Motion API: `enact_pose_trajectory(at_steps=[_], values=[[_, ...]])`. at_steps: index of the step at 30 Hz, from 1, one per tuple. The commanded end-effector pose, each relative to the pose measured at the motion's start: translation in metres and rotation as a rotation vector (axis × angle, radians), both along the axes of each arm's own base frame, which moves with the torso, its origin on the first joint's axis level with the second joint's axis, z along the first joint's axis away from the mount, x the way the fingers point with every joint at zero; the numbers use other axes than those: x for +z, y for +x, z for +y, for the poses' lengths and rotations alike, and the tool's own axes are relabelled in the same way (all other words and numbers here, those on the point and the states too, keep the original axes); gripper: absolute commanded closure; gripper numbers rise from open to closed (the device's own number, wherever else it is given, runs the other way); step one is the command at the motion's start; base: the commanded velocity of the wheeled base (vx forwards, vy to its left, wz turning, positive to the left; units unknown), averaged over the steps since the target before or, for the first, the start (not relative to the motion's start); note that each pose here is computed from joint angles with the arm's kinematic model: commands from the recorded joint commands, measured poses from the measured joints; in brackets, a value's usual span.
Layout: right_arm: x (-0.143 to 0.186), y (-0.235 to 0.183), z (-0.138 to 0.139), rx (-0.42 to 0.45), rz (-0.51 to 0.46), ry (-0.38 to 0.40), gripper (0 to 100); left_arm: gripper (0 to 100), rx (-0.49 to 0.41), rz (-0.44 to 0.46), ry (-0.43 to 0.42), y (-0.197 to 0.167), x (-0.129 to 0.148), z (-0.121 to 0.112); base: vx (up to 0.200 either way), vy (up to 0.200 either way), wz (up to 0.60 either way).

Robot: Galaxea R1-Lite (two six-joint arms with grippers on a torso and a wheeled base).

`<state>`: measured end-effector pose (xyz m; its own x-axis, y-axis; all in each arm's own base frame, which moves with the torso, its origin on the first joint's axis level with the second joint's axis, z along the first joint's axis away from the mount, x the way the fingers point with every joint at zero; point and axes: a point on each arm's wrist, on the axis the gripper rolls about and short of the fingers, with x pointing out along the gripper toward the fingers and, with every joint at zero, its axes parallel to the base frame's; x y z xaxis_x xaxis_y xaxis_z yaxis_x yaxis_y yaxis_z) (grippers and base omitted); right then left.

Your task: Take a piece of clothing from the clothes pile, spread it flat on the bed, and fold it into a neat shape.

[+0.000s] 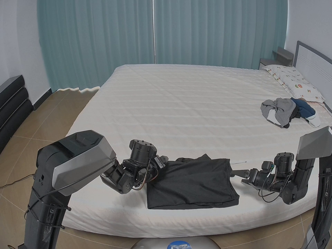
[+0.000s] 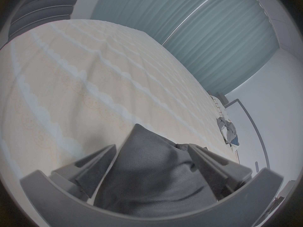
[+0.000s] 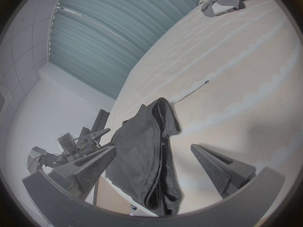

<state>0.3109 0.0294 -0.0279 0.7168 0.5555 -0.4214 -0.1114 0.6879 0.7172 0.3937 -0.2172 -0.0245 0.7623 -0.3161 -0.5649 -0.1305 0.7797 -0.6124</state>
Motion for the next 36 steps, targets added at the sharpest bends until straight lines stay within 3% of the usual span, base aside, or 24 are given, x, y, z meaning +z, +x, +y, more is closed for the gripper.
enact_pose_trajectory(at_steps=[1,15,22,23,28,33,36], values=[[0.0,0.0,0.0,0.0,-0.001,0.0,0,100,0.003,0.011,0.007,0.004,-0.01,-0.002,0.0,0.0,0.0],[0.002,0.001,-0.001,-0.002,-0.01,0.002,0,100,0.156,-0.018,0.091,0.003,-0.016,0.004,0.0,0.0,0.0],[0.005,0.011,-0.001,-0.017,-0.045,-0.003,0,100,0.167,-0.016,0.079,0.002,-0.013,0.005,0.0,0.0,0.0],[0.006,0.013,-0.001,-0.017,-0.054,-0.002,0,0,0.17,-0.018,0.074,0.002,-0.011,0.006,0.0,0.0,0.0],[0.012,0.015,-0.001,-0.02,-0.079,-0.002,0,0,0.171,-0.024,0.049,0.003,-0.005,0.006,0.0,0.0,0.0],[0.029,0.013,-0.002,-0.084,-0.125,-0.034,0,0,0.2,-0.069,-0.003,0.003,0.021,0.015,0.0,0.0,0.0],[0.052,0.002,-0.007,-0.151,-0.169,-0.057,0,0,0.192,-0.111,-0.056,0.0,0.052,0.028,0.0,0.0,0.0]])
